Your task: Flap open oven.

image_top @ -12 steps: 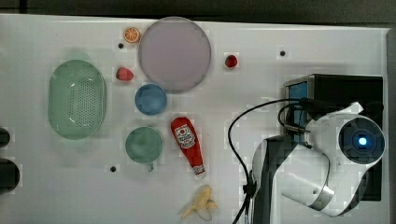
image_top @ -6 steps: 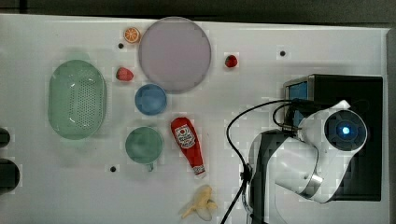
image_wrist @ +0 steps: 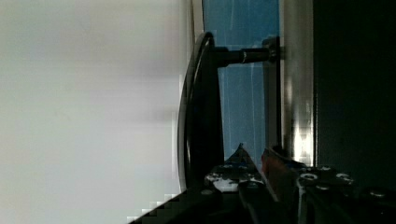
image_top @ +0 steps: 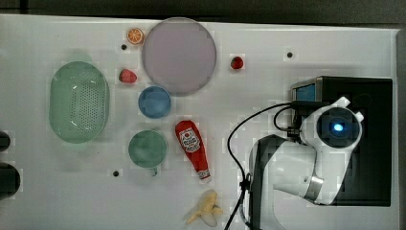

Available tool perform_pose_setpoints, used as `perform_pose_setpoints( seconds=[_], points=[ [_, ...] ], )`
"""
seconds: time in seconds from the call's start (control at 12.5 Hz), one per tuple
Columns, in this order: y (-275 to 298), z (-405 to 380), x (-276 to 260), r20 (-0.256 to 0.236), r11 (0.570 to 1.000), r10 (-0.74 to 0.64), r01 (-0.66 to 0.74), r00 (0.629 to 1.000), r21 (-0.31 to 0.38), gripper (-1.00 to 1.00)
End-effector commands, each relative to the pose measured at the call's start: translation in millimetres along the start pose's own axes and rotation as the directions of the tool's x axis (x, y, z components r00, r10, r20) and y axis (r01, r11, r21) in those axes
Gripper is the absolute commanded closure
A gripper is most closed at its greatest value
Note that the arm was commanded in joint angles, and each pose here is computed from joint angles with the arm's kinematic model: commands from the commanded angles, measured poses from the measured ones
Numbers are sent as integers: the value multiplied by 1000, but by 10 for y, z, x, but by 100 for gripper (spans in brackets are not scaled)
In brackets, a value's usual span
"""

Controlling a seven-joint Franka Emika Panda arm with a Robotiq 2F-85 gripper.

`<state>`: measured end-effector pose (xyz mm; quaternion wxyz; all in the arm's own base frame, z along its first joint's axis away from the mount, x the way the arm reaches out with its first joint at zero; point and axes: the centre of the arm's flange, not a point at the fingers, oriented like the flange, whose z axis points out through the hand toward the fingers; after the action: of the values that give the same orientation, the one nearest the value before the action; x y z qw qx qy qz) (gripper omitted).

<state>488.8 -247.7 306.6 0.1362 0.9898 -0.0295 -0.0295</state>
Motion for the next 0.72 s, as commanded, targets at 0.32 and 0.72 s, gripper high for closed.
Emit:
perform_pose_setpoints(
  seconds=[0.32, 0.72],
  points=[
    [-707, -90, 190, 25, 991, 2, 1, 1000, -135, 65],
    [-1262, 26, 247, 68, 972, -39, 53, 997, -229, 65]
  ],
)
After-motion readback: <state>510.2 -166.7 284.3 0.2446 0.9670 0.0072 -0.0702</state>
